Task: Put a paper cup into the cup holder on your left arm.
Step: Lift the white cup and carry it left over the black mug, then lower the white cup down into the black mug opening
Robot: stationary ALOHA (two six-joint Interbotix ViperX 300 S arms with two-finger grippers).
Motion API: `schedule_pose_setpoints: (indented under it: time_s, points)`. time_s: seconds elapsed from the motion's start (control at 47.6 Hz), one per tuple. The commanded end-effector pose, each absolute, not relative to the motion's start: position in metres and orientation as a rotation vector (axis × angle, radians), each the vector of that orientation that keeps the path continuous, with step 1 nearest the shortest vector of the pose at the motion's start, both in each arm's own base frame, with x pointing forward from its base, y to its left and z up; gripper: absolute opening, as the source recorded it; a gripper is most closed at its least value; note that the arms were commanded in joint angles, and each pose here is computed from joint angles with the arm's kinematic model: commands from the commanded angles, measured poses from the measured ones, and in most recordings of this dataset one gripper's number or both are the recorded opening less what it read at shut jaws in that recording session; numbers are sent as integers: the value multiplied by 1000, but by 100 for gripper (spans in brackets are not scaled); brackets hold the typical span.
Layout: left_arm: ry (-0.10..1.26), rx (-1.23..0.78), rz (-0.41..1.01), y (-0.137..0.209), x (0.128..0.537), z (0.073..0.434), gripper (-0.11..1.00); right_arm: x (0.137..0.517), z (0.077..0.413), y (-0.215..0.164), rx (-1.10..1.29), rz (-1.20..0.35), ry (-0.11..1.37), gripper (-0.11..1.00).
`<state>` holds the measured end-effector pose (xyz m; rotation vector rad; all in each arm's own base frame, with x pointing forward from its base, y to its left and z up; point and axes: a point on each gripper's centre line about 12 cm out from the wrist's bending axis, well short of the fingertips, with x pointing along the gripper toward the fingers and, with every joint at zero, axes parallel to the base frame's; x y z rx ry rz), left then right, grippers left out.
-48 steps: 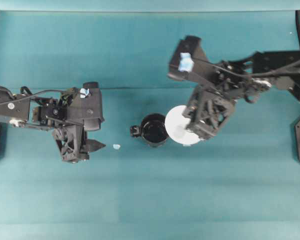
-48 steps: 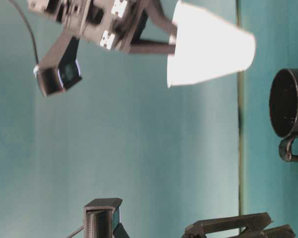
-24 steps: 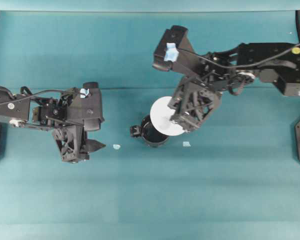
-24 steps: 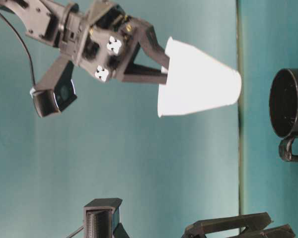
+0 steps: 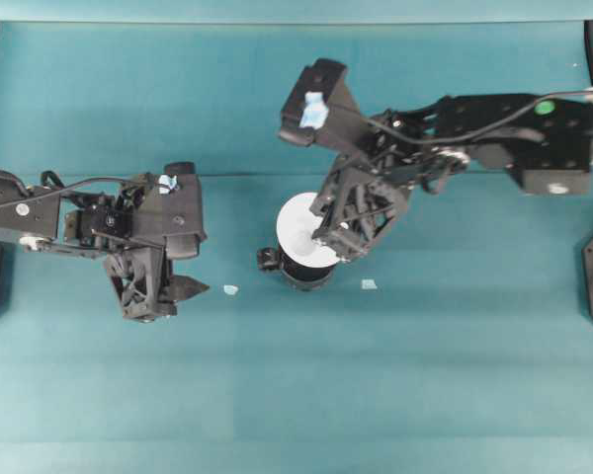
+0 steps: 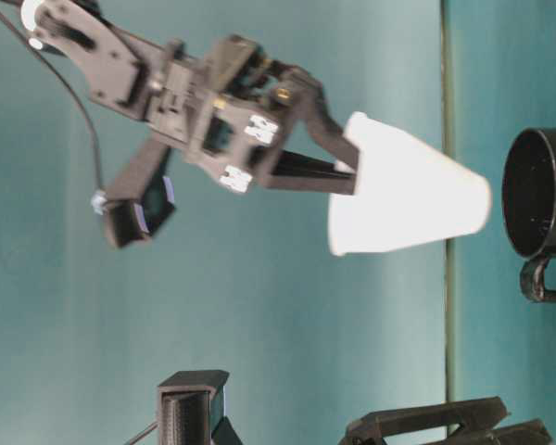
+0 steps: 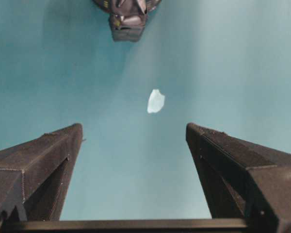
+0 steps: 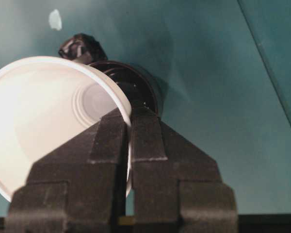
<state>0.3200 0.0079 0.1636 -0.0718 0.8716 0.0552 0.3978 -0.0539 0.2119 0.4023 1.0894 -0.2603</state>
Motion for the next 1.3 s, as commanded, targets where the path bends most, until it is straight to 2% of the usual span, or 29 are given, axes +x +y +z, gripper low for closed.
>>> schedule_pose_setpoints:
  time_s: [0.0,0.21,0.462,0.735,1.281]
  points:
    - [847,-69,55,8,323,167,93,403,210,-54,407,-263,1081,-5]
    - [836,-72,56,9,324,167,93,405,204,-57,396,-267,1071,-5]
    - [828,-74,64,12,325,167,93,391,182,-55,395,-278,1122,-5]
    - [828,-76,66,12,328,164,93,397,183,-53,392,-270,1069,-5]
    - [819,-75,65,13,331,164,93,398,181,-53,391,-270,1085,-5]
